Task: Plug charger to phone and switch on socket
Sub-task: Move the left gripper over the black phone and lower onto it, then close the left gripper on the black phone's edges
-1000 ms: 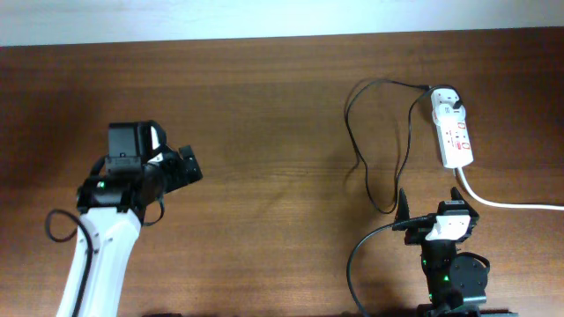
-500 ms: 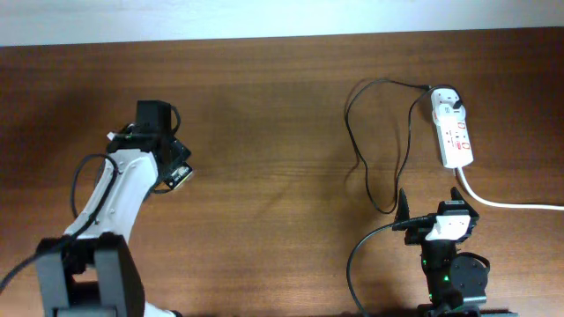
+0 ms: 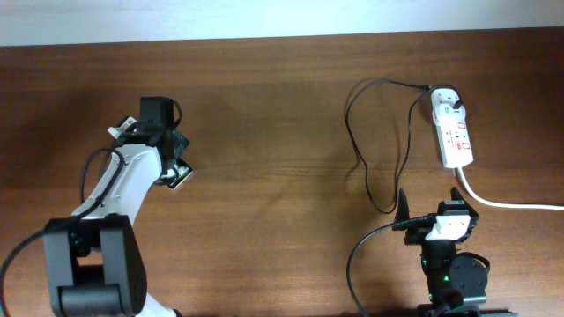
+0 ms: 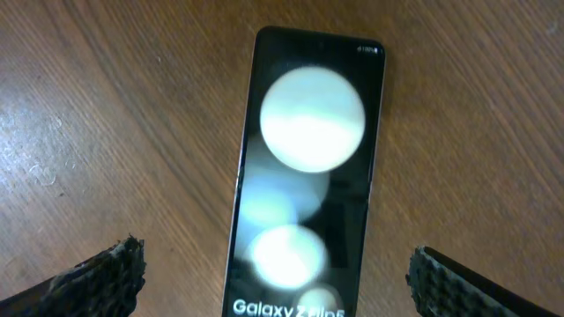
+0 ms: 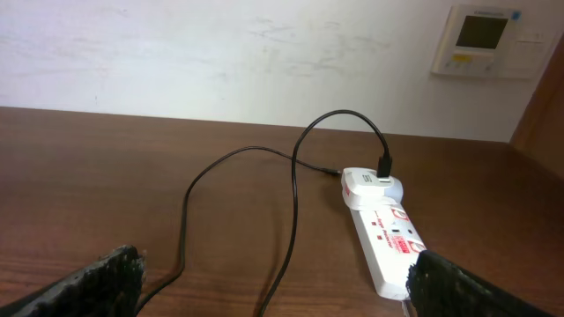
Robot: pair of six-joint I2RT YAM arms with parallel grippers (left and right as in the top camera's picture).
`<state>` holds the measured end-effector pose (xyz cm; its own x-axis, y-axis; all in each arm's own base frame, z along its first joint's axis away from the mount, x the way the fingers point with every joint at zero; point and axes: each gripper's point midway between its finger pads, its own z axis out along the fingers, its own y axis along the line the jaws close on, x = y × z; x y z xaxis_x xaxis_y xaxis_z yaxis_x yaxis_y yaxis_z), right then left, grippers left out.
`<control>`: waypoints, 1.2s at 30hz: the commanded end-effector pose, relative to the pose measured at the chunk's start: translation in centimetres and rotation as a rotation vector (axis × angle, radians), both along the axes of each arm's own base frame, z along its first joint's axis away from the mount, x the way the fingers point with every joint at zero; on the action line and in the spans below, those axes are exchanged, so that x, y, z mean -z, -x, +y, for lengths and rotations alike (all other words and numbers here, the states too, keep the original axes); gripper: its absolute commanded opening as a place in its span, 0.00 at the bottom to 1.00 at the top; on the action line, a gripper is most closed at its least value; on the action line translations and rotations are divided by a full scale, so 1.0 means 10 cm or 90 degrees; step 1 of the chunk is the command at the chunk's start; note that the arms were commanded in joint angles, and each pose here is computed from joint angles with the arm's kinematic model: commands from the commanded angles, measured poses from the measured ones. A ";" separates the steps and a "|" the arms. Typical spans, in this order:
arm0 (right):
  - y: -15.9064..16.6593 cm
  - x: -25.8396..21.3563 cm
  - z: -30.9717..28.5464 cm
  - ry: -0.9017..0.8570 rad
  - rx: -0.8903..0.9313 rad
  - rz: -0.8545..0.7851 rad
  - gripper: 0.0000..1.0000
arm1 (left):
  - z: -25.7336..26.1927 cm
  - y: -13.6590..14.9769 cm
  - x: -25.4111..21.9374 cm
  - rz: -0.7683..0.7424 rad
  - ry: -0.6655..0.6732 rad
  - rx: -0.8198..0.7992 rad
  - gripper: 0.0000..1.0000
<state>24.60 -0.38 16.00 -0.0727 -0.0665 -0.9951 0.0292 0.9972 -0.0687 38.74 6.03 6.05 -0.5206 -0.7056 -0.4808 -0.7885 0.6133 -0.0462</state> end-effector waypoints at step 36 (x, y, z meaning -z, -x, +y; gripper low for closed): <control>0.00 0.04 0.01 0.004 -0.003 0.003 0.99 | -0.06 -0.10 0.84 0.114 -0.008 0.122 0.67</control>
<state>24.60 -0.38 16.00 -0.0727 -0.0661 -0.9952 0.0292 0.9972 -0.0684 41.49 5.93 0.16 -0.6406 -0.6132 -0.4622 -0.7042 0.7092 0.0350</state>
